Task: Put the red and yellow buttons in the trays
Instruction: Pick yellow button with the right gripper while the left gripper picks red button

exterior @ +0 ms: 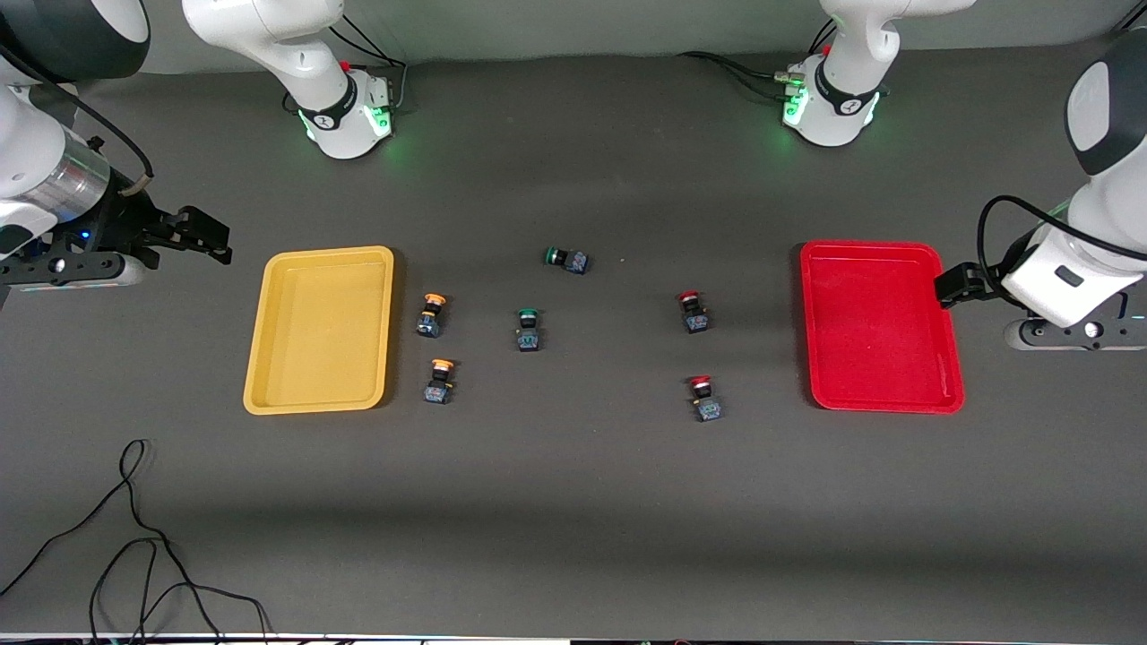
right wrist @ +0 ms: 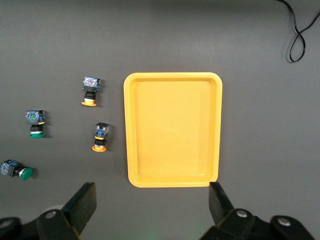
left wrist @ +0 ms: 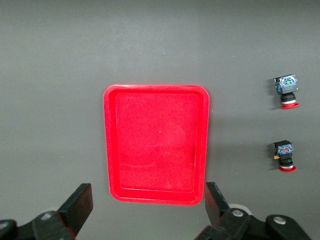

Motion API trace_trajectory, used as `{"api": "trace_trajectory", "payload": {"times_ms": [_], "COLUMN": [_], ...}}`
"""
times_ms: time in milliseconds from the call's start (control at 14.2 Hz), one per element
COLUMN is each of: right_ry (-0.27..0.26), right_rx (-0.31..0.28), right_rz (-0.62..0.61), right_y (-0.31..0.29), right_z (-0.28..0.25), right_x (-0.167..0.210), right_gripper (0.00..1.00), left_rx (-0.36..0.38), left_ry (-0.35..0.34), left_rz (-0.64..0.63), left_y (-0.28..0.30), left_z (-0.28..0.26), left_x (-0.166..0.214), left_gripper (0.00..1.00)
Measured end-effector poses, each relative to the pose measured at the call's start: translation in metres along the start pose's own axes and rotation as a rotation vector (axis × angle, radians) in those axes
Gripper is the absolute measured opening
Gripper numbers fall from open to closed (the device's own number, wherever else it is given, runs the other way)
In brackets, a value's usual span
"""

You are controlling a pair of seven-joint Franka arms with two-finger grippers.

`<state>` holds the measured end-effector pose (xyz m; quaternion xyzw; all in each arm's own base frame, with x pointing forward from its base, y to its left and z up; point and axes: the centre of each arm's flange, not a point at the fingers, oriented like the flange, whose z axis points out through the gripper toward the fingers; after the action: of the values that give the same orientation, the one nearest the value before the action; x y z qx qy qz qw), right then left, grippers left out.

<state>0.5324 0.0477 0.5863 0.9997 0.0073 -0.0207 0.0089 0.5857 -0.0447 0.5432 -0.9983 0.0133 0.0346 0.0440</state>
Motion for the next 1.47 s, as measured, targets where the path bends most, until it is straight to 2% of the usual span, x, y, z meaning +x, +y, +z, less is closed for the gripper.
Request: {"api": "trace_trajectory", "payload": {"times_ms": [281,491,632,772,982,1193,1474], "right_ry": [-0.015,-0.078,-0.103,-0.105,-0.106,-0.086,-0.116], "right_rx": [0.004,0.040,0.044,0.036,0.031,0.046,0.038], "right_rz": [-0.004,0.030,0.054,0.119,0.159,0.175,0.194], "right_y": [-0.006,-0.053,-0.092,-0.130,-0.171,-0.176,-0.177], "right_z": [0.004,0.035,0.083,0.153,0.268,0.351,0.392], "right_x": [0.000,0.003,0.013,0.019,0.007,-0.016,-0.029], "right_gripper": [1.00,1.00,1.00,1.00,1.00,1.00,1.00], "left_rx": [0.001,0.001,0.001,0.001,0.002,0.005,0.029], "left_ry": [0.006,0.009,0.008,0.005,0.000,-0.019,-0.063], "left_rz": [0.002,0.005,0.006,0.008,0.032,0.050,0.022], "left_y": [0.001,0.003,0.003,0.005,0.018,0.061,0.184], "left_z": [-0.002,-0.003,-0.003,-0.002,0.000,0.010,0.059], "left_x": [0.000,0.000,0.000,0.000,-0.001,-0.003,-0.015], "left_gripper": [1.00,1.00,1.00,1.00,1.00,1.00,1.00]}}
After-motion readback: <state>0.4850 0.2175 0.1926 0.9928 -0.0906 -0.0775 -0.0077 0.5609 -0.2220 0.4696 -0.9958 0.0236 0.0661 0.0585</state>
